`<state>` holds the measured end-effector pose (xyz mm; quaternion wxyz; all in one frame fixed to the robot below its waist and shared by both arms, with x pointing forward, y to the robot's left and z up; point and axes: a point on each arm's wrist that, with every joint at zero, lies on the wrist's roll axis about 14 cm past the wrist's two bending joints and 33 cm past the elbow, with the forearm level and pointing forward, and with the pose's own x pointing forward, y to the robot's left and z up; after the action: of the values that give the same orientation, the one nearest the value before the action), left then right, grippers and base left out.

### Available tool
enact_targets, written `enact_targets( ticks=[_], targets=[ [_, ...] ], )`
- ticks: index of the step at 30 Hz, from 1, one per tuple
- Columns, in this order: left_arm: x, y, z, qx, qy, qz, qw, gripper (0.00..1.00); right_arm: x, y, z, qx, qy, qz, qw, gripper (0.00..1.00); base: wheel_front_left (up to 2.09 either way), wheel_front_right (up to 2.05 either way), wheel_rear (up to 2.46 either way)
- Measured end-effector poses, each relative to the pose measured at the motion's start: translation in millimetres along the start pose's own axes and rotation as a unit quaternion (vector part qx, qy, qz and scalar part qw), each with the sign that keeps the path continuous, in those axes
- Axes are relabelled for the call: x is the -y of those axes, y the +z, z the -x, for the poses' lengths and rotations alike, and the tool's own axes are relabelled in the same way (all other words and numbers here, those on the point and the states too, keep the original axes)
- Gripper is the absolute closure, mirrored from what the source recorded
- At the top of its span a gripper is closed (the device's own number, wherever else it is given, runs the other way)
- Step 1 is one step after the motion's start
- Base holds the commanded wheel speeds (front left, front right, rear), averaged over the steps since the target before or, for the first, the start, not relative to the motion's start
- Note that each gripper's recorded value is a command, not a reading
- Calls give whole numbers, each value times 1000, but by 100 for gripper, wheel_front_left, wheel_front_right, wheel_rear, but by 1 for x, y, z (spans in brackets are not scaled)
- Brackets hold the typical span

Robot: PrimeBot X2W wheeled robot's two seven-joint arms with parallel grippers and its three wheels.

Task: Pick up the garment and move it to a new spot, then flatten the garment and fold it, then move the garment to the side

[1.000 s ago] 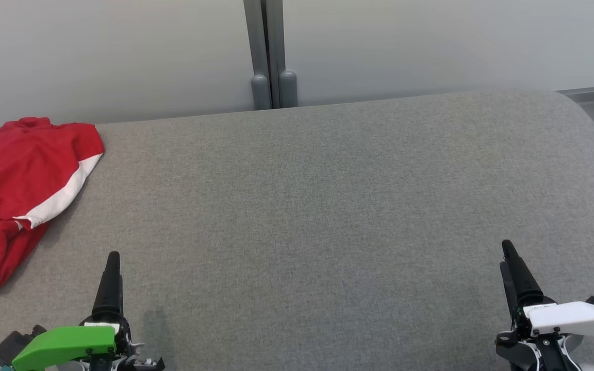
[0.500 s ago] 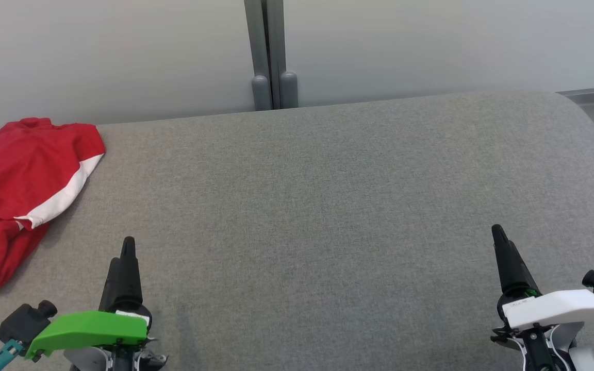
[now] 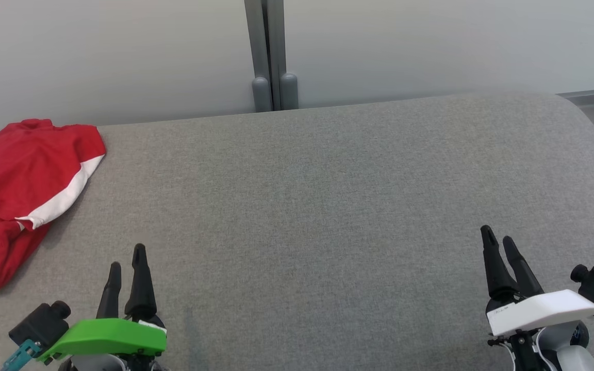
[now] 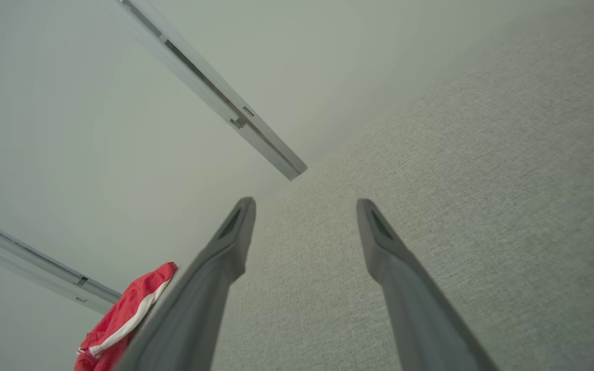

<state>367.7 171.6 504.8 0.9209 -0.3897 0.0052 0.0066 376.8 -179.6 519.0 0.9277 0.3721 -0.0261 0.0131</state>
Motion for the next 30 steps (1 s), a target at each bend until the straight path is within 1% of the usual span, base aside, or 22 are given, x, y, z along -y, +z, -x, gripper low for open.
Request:
enact_targets(
  ticks=[4,13,19,30],
  targets=[
    [-5,-5,4,-4,7,-24,1000,0,-2,-1,1,0,4,30,1000,0,0,0,0],
    [-2,-9,8,-4,-1,-71,997,0,-7,-6,3,-4,18,89,996,0,0,0,0],
    [-1,-13,12,-7,-6,-97,995,0,-11,-11,5,-8,27,129,991,0,0,0,0],
    [-1,-17,17,-5,-11,-143,990,0,-16,-12,7,-5,42,185,982,0,0,0,0]
  ],
)
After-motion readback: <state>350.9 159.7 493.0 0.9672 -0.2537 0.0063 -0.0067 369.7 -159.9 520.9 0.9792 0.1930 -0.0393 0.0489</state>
